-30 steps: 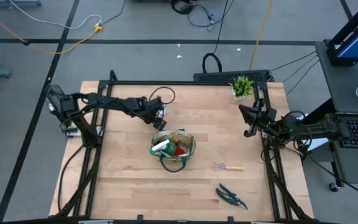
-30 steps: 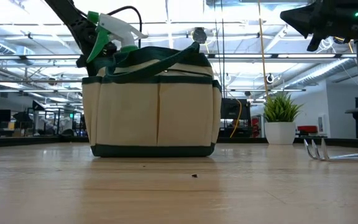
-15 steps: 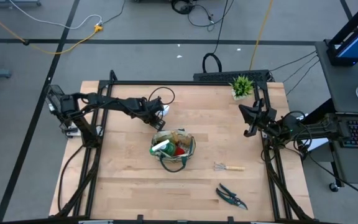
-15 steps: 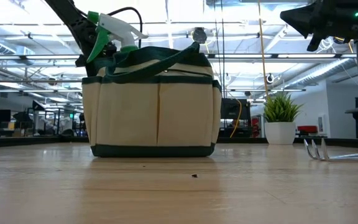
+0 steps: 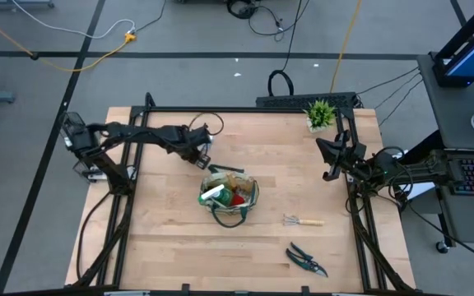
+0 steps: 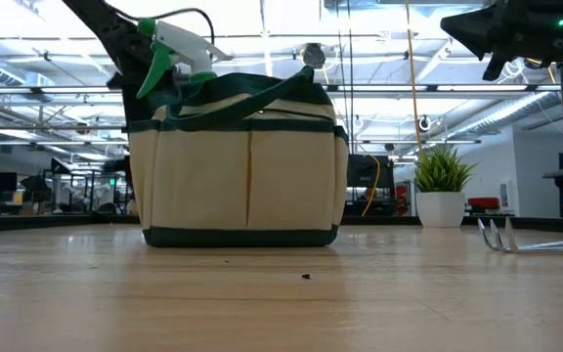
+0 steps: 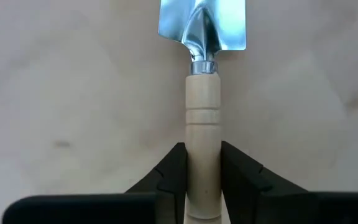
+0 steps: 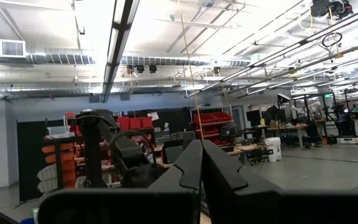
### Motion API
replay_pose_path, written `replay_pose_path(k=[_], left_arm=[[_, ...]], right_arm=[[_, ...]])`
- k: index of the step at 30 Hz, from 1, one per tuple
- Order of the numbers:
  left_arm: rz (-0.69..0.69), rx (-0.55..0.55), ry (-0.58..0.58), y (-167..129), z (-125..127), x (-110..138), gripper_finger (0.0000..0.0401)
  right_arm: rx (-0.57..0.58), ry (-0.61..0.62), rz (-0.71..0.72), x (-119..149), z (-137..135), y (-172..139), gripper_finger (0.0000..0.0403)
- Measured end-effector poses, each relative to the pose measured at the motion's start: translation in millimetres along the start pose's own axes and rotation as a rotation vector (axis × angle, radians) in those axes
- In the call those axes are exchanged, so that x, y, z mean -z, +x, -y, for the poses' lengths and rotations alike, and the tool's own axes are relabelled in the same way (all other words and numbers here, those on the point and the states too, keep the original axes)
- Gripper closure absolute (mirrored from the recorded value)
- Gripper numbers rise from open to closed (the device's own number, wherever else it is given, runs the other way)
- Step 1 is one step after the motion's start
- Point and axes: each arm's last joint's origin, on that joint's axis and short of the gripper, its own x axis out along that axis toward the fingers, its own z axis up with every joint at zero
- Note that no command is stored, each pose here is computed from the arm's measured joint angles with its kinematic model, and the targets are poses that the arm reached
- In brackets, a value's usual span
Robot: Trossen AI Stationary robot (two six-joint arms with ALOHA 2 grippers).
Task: Pick & Place Garden tools in Gardening bag
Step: Put the brown trowel into the white gardening bag
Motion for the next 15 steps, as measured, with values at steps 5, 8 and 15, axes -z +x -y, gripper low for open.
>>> replay_pose_path(k=[5,8,15], left_arm=[[0.11,-0.04,-0.041,-32.1,-18.5,-4.3,0.0325],[0.193,-0.002,-0.075,-54.7,-28.6,-6.3,0.0327],[0.365,0.215,-0.129,-106.0,-44.7,-3.1,0.0327]], right_arm=[[-0.001,-0.001,-0.001,0.1,0.0,0.0,0.0403],[-0.003,0.0,0.0,0.0,-0.1,0.0,0.0403],[-0.004,-0.003,-0.006,0.9,-0.3,0.4,0.0403]])
